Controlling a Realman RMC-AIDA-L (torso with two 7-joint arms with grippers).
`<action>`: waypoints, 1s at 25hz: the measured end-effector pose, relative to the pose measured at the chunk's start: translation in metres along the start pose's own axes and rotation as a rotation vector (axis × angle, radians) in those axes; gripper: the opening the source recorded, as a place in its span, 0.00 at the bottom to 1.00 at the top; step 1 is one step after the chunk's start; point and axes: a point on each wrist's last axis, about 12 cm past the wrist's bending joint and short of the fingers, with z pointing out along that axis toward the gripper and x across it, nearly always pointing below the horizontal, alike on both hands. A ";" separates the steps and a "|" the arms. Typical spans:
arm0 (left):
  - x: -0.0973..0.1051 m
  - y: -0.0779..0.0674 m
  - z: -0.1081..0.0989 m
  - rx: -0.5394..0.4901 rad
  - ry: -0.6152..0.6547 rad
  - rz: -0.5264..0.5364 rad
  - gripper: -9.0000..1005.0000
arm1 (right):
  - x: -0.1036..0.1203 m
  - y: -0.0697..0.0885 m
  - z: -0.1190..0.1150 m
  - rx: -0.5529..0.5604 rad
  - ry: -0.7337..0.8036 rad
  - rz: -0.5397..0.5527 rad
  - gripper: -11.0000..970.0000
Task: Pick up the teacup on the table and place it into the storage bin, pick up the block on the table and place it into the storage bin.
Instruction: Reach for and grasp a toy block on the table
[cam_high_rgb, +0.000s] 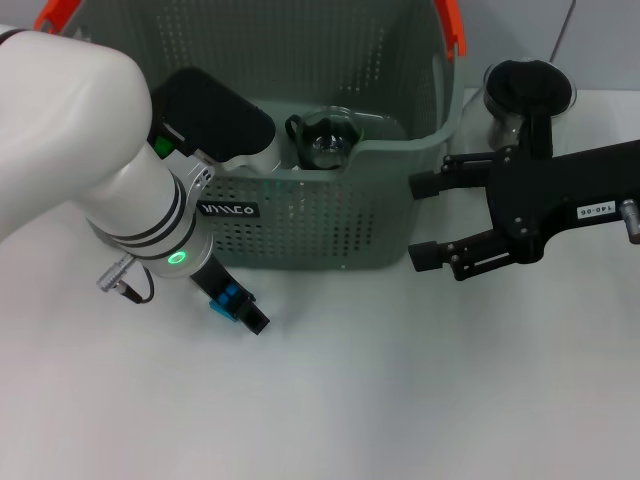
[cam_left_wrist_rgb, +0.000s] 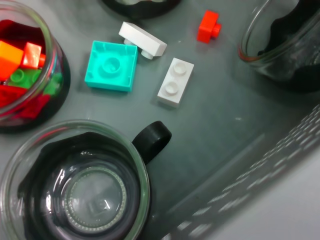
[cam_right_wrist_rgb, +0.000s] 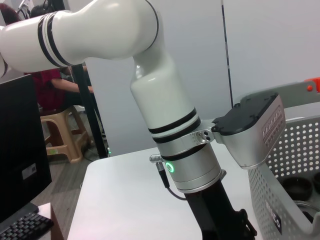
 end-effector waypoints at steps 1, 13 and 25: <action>0.000 0.000 0.000 -0.002 0.001 0.000 0.92 | 0.000 0.000 0.000 0.000 0.000 0.000 0.97; -0.001 0.001 0.002 -0.013 0.015 0.002 0.91 | 0.000 -0.001 0.000 0.007 -0.005 -0.005 0.97; -0.003 0.001 0.005 -0.018 0.030 0.008 0.64 | 0.001 0.000 -0.001 0.011 -0.010 -0.002 0.97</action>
